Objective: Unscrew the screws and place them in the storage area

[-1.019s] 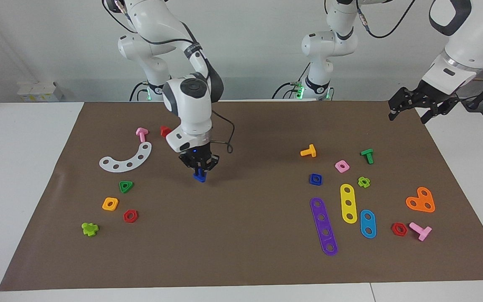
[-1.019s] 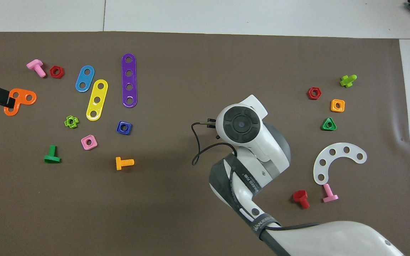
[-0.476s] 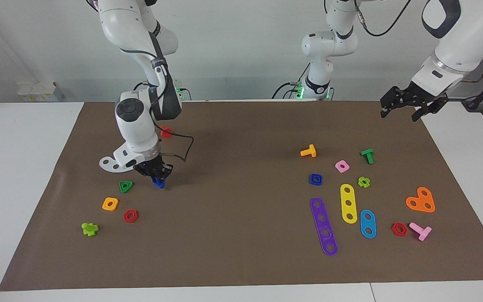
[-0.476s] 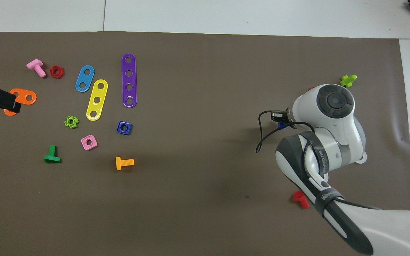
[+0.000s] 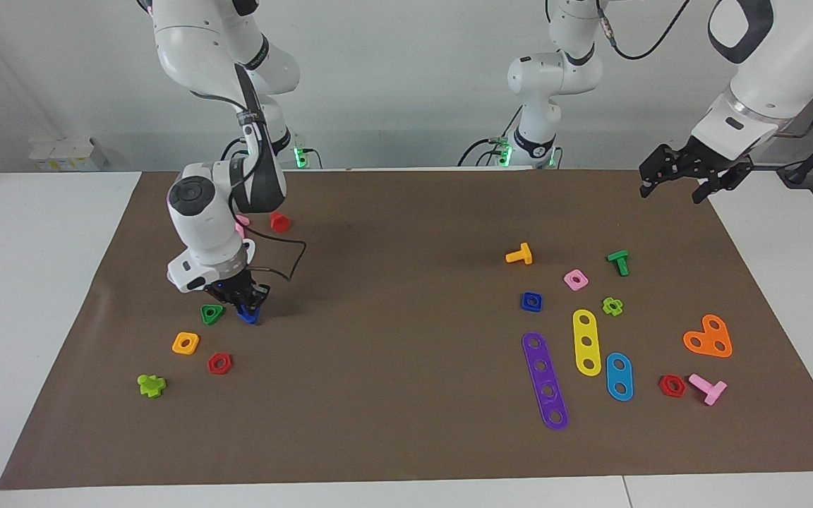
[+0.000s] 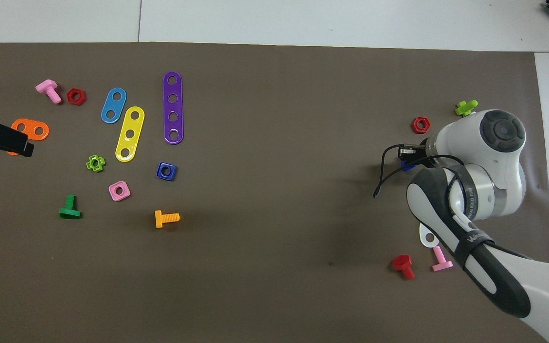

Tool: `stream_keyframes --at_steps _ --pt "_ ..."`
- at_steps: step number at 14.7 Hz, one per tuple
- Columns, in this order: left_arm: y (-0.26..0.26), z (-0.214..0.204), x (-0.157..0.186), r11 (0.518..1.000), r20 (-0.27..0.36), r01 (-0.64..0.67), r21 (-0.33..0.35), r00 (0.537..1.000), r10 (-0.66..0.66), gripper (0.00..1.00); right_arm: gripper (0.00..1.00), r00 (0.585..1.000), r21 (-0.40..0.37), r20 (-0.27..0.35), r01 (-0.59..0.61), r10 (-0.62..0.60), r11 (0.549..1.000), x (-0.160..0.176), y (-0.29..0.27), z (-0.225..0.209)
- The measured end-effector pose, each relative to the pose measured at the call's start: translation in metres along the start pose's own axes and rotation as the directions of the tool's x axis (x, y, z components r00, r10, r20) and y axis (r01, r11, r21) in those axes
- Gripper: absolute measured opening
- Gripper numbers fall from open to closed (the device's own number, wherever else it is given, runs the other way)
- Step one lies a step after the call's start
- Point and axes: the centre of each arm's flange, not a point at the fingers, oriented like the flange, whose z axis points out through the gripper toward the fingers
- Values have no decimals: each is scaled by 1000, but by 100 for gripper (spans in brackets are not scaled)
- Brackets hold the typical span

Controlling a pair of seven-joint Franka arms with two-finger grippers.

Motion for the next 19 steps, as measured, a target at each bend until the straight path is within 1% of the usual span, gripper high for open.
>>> stream_keyframes --at_steps 1,4,5,6,8,11,14,17,19 --pt "-1 0 1 1000 -11 1 4 1000 -1 100 23 1000 2 -3 -1 1 1000 1 0 2" --pt "-4 0 4 999 -34 23 24 999 -22 100 56 1000 5 -8 -2 2 1000 1 0 1" --pt "-4 0 5 999 -38 28 26 999 -27 100 68 1000 7 -15 -2 2 1000 3 -1 -1" --pt "-4 0 5 999 -40 30 26 999 -29 100 78 1000 10 -28 -2 2 1000 6 -1 -8" --pt "-4 0 5 999 -41 33 26 999 -32 100 97 997 19 -73 -4 5 1000 12 -2 -38" --pt "-3 -1 4 999 -42 34 27 999 -33 100 97 995 14 -102 -11 12 1000 14 2 -110" --pt "-3 -1 4 999 -44 34 27 998 -33 100 97 994 4 -110 -22 22 1000 5 7 -195" --pt "-3 -2 4 999 -48 34 28 998 -32 100 98 994 -2 -103 -36 35 999 -3 13 -272" --pt "-3 -2 4 999 -50 34 28 998 -32 100 98 996 -5 -83 -43 42 999 -5 16 -305"
